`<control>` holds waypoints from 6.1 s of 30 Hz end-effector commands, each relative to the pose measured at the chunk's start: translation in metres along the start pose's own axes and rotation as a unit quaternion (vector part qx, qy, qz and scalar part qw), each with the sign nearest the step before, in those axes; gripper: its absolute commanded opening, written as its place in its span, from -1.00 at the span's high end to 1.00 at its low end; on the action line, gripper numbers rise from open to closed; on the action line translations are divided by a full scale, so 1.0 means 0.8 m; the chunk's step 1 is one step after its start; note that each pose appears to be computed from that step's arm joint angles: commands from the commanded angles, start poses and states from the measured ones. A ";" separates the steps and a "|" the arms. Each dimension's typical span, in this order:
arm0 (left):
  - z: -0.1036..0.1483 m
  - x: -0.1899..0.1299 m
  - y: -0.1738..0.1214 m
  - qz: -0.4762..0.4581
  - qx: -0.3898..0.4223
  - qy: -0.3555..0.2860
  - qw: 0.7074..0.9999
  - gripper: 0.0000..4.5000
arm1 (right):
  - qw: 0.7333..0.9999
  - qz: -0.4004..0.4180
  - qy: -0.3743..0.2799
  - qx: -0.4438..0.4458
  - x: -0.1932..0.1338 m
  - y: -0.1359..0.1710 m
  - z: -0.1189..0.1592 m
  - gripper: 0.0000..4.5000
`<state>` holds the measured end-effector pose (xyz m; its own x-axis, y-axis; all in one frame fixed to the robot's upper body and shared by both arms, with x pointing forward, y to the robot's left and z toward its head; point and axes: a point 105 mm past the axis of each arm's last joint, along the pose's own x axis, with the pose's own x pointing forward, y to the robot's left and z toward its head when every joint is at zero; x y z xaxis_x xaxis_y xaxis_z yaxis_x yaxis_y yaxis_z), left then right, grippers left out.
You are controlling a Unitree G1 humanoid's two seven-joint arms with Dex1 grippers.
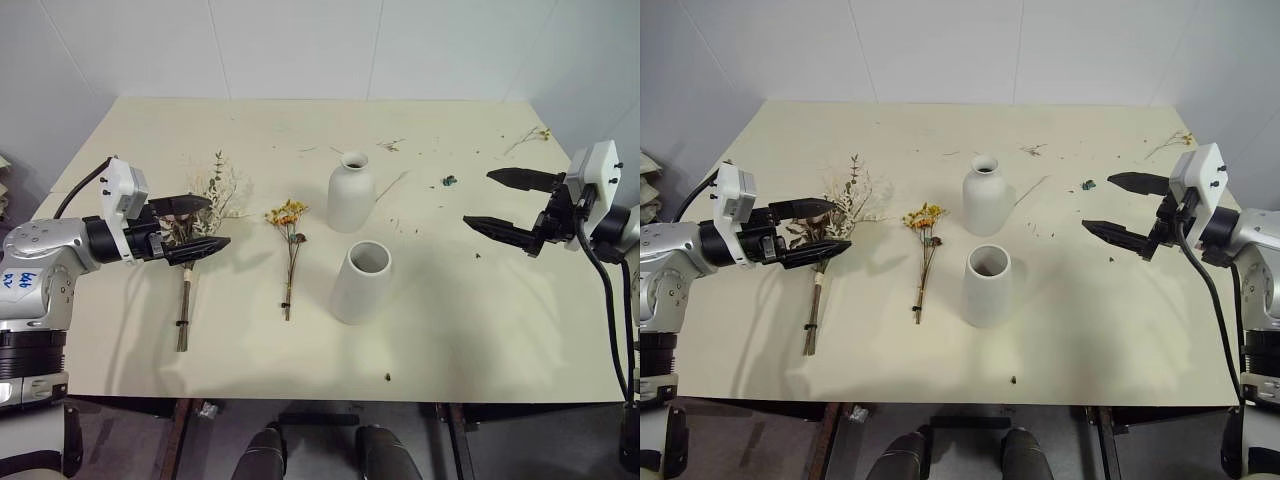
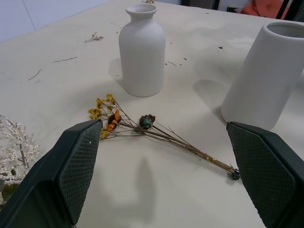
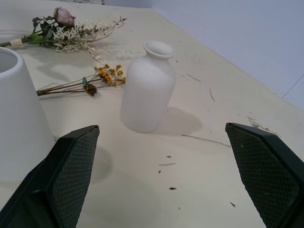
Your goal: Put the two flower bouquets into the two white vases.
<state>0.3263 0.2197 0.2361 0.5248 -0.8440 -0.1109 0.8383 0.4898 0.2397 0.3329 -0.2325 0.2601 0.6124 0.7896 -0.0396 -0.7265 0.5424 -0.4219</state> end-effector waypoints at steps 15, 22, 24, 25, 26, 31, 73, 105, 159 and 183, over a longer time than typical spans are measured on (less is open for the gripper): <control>-0.006 -0.047 0.040 0.178 -0.051 0.223 0.957 -0.98 | 0.998 0.040 -0.038 -0.022 0.029 0.003 0.016 -1.00; -0.026 -0.065 0.021 0.241 -0.142 0.341 0.897 -0.98 | 0.996 0.054 -0.064 -0.038 0.039 -0.001 0.027 -1.00; -0.035 -0.068 0.016 0.249 -0.152 0.365 0.884 -0.98 | 0.994 0.065 -0.071 -0.048 0.041 0.002 0.036 -1.00; -0.040 -0.070 0.013 0.249 -0.153 0.379 0.878 -0.98 | 0.993 0.073 -0.074 -0.054 0.040 0.004 0.042 -1.00; -0.045 -0.076 0.012 0.252 -0.154 0.389 0.873 -0.98 | 0.992 0.080 -0.077 -0.059 0.043 0.008 0.046 -1.00; -0.056 -0.097 0.003 0.274 -0.180 0.413 0.850 -0.98 | 0.984 0.149 -0.073 -0.065 0.036 0.028 0.064 -1.00; -0.100 -0.025 0.025 0.249 -0.255 0.384 0.852 -0.98 | 0.966 0.245 -0.065 -0.051 0.041 0.054 0.057 -1.00; -0.112 -0.011 0.026 0.224 -0.280 0.370 0.857 0.95 | 0.969 0.230 -0.069 -0.062 0.042 0.041 0.067 -1.00; 0.169 0.255 0.016 0.034 -0.055 -0.354 0.933 0.95 | 0.996 -0.040 -0.059 -0.054 -0.042 0.045 0.066 -1.00; 0.141 0.279 0.023 0.143 -0.039 -0.294 0.944 0.95 | 0.994 -0.071 -0.083 -0.029 -0.035 0.071 0.071 -1.00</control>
<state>0.4452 0.0159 0.3161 0.5963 -0.6425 0.4813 0.7042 0.7064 0.0706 0.2647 -0.2081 0.2767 0.6523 0.7475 0.1255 -0.6419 0.6328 -0.4330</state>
